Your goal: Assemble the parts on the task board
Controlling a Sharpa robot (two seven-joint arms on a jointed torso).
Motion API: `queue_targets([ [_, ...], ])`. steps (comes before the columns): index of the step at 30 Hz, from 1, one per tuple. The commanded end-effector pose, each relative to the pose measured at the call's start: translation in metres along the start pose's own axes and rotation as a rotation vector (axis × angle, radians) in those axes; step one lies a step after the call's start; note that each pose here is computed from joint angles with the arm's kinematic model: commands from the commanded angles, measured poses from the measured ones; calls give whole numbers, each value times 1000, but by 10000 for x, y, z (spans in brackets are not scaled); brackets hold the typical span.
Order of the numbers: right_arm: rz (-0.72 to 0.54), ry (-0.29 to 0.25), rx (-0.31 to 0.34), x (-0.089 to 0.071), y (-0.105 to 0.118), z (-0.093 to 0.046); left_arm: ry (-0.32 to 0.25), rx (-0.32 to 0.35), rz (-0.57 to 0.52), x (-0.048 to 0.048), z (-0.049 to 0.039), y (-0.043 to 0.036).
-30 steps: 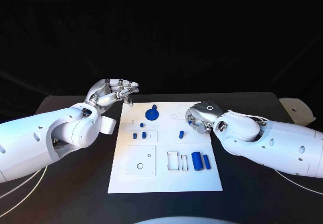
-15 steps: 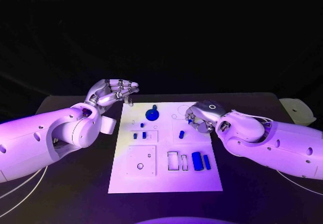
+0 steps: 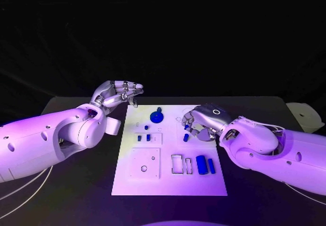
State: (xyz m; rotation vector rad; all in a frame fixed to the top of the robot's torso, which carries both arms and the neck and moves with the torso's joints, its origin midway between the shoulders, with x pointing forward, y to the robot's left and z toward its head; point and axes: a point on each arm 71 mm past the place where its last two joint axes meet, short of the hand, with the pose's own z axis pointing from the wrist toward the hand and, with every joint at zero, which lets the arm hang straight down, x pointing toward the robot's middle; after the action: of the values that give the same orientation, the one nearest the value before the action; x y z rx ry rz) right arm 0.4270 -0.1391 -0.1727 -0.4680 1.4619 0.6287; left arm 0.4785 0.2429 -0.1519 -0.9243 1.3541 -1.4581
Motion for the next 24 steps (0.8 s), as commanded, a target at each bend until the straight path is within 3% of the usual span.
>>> queue_targets([
  [1, 31, -49, -80, -45, 219, 23, -4, 9, -9, 9, 20, 2],
  [10, 84, -54, -163, 22, 533, 132, -18, 5, -10, -20, 78, 46],
  [24, 141, 16, -196, 425, 765, 233, -13, -1, -16, 32, 144, 85],
])
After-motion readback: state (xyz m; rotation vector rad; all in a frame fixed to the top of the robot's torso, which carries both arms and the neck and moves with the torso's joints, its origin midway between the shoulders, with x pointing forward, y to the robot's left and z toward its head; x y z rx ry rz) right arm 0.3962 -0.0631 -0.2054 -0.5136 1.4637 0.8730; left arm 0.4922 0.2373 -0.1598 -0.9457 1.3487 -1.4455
